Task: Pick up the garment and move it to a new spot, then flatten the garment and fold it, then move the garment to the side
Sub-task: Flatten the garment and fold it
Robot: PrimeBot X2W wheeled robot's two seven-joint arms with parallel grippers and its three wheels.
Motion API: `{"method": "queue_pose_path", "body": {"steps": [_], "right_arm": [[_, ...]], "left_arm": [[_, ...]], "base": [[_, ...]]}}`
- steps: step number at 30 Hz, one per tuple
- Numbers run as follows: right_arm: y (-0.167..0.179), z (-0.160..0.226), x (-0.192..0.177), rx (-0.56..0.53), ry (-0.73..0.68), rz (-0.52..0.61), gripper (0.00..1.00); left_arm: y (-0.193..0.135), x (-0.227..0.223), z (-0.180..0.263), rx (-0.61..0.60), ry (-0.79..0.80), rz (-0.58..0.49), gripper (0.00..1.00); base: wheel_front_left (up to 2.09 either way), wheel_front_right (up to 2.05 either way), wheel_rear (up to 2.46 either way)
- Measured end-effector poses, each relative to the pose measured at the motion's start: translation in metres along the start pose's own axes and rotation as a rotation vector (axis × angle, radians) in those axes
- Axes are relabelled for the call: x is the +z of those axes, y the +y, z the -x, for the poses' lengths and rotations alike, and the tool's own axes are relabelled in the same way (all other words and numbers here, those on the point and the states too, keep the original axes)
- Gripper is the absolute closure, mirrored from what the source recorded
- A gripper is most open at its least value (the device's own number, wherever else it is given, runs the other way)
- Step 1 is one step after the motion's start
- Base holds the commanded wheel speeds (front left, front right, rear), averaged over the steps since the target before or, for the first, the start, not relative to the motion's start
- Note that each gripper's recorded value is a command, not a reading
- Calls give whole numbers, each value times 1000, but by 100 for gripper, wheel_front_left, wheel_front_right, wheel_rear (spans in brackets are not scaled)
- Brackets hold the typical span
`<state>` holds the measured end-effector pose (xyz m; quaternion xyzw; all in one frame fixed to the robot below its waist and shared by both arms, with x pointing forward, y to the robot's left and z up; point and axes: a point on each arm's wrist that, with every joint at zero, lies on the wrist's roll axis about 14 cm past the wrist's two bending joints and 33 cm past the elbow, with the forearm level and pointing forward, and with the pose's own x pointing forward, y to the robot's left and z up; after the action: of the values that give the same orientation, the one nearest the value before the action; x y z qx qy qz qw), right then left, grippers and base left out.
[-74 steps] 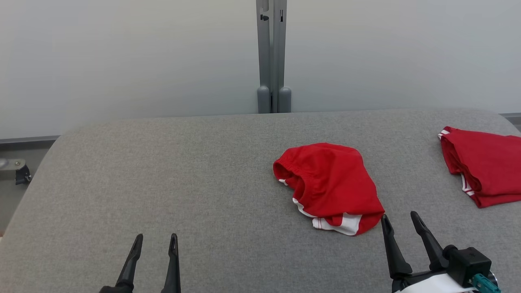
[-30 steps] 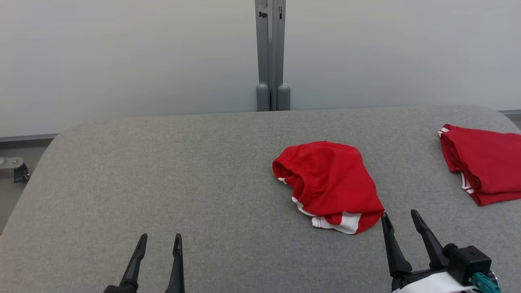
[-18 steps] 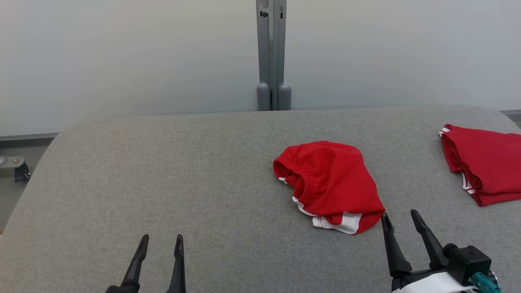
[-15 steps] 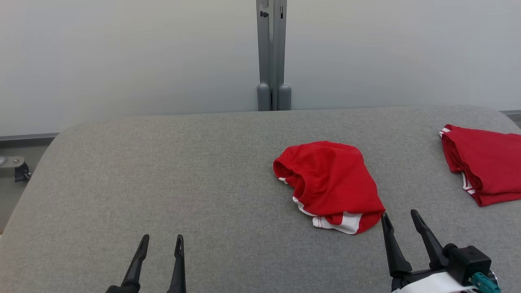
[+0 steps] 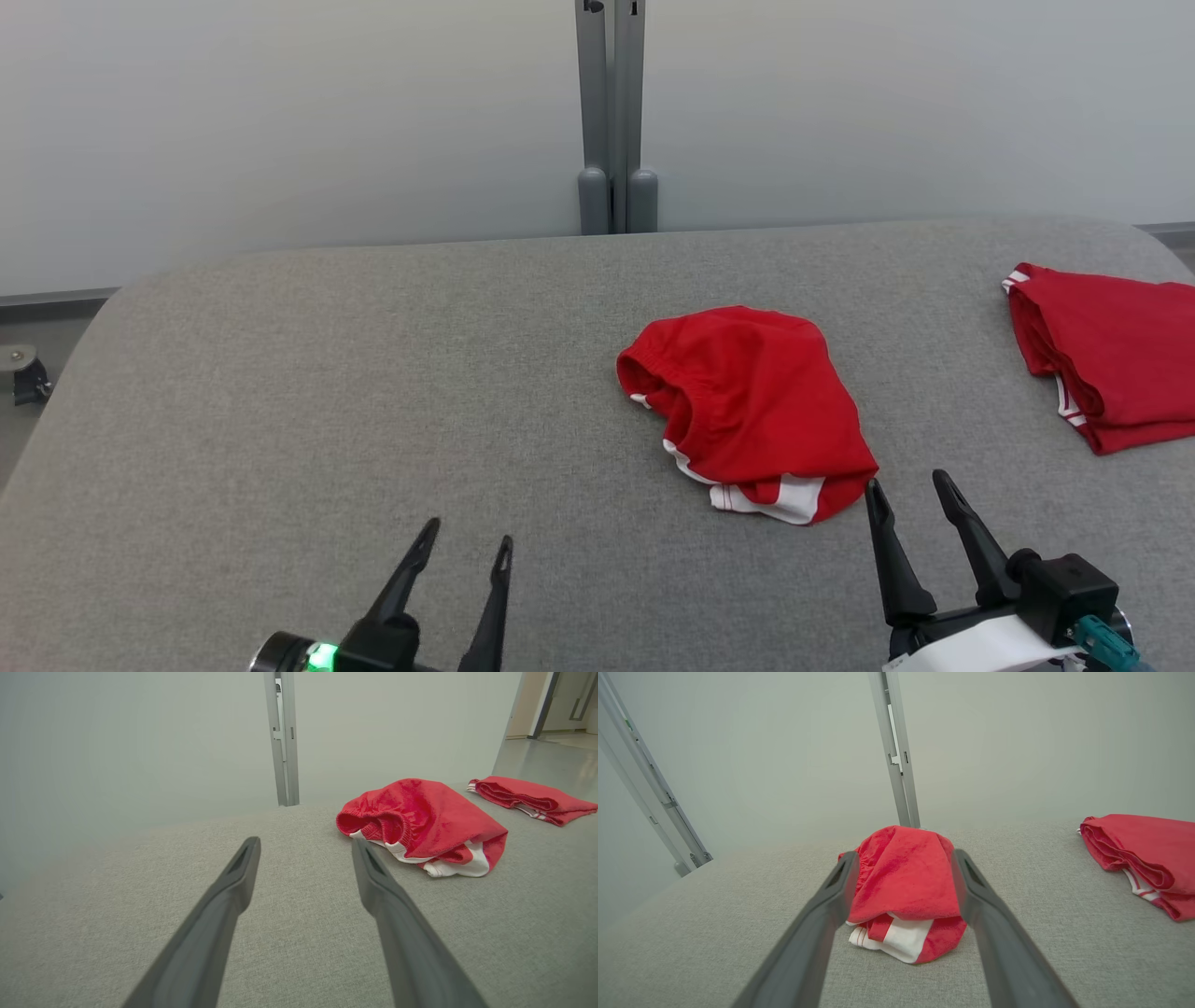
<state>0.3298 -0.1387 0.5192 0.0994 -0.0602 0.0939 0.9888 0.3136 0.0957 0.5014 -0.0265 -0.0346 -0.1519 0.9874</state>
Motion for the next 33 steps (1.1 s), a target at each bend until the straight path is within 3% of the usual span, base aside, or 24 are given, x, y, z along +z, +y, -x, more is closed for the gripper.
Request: {"method": "queue_pose_path", "body": {"steps": [12,21,33], "right_arm": [[-10,-15,-2,-6,12,24,0],[-31,-33,-14,-48,47,40,0],[-52,-35,-31,-119,96,39,0]], "left_arm": [[-79,-37,-61,-424,113,-195,0],[-97,-68,-103,-616,185,-333,0],[-115,-100,-126,-740,243,-335,0]], "base": [[0,0,0],[0,0,0],[0,0,0]]}}
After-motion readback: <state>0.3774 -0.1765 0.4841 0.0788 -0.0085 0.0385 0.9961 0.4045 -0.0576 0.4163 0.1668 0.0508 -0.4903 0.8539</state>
